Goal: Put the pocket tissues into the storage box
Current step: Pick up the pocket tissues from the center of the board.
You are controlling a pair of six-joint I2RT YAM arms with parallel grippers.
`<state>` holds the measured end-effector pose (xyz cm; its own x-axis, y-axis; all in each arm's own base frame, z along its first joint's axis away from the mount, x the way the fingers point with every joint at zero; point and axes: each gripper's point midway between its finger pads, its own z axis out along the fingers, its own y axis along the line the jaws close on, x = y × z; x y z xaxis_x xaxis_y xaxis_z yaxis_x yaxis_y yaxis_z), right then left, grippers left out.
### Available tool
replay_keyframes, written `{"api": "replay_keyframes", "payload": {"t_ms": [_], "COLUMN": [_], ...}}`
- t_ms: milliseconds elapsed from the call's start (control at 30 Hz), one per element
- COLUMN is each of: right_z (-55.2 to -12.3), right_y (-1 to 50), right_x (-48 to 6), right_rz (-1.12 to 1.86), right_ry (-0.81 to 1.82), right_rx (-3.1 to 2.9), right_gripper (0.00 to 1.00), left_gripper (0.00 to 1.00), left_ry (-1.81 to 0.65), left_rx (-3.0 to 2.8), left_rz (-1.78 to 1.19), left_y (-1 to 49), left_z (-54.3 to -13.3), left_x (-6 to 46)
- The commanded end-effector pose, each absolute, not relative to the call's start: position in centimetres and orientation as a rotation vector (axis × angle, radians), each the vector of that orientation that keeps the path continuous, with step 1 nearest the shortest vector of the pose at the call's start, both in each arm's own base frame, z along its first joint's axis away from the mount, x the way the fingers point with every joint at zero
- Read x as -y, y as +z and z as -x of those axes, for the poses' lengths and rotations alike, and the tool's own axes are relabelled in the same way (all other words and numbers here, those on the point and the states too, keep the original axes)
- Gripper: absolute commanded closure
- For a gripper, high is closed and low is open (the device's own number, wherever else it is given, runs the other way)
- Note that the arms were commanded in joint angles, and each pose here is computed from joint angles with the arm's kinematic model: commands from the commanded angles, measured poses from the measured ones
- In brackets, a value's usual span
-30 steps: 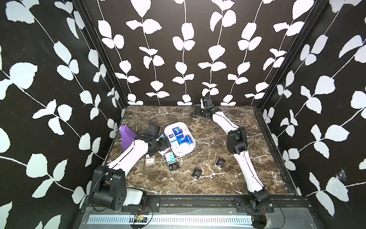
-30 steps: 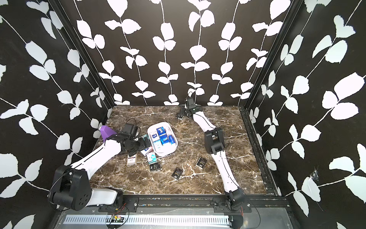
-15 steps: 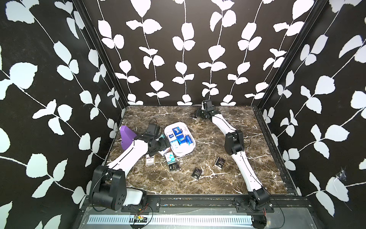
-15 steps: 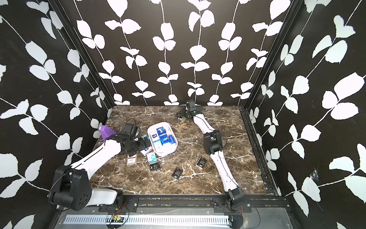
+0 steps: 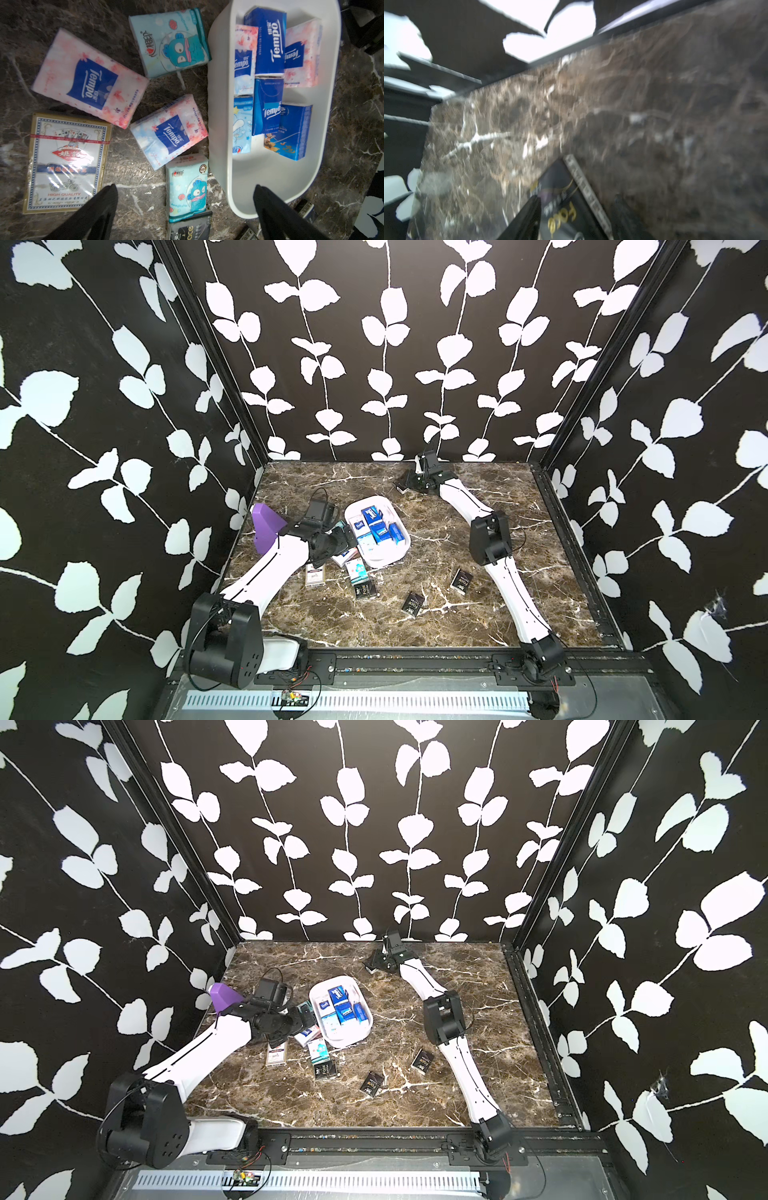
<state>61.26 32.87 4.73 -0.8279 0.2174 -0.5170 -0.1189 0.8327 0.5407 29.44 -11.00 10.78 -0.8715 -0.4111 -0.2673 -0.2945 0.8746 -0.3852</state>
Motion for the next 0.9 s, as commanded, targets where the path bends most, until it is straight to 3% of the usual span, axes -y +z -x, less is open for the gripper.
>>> {"api": "replay_keyframes", "payload": {"t_ms": [0,167,467,700,867], "right_z": [-58.1,-57.5,-57.5,-58.7,-56.6], "right_y": [2.1,0.7,-0.2,7.2,13.0], "right_x": [-32.6,-32.4,-32.5,-32.4,-32.4], "right_rz": [-0.024,-0.024,-0.049,-0.014,0.065], "right_ry": [0.683,0.659,0.663,0.773,0.852], "right_rx": [-2.561,-2.602,-2.622,-2.489,-2.460], "right_gripper": [0.42,0.52,0.98,1.00,1.00], "left_gripper": [0.01,0.01,0.01,0.01,0.01], "left_ry": [-0.472,-0.481,-0.469,-0.488,-0.494], "left_rx": [-2.677,-2.680,-2.685,-2.677,-2.660], "left_rz": [0.539,0.538,0.521,0.519,0.517], "left_y": [11.1,11.0,11.1,11.0,10.9], "left_z": [-29.3,-29.2,-29.3,-29.7,-30.4], "left_x": [10.5,10.7,10.5,10.8,10.9]}}
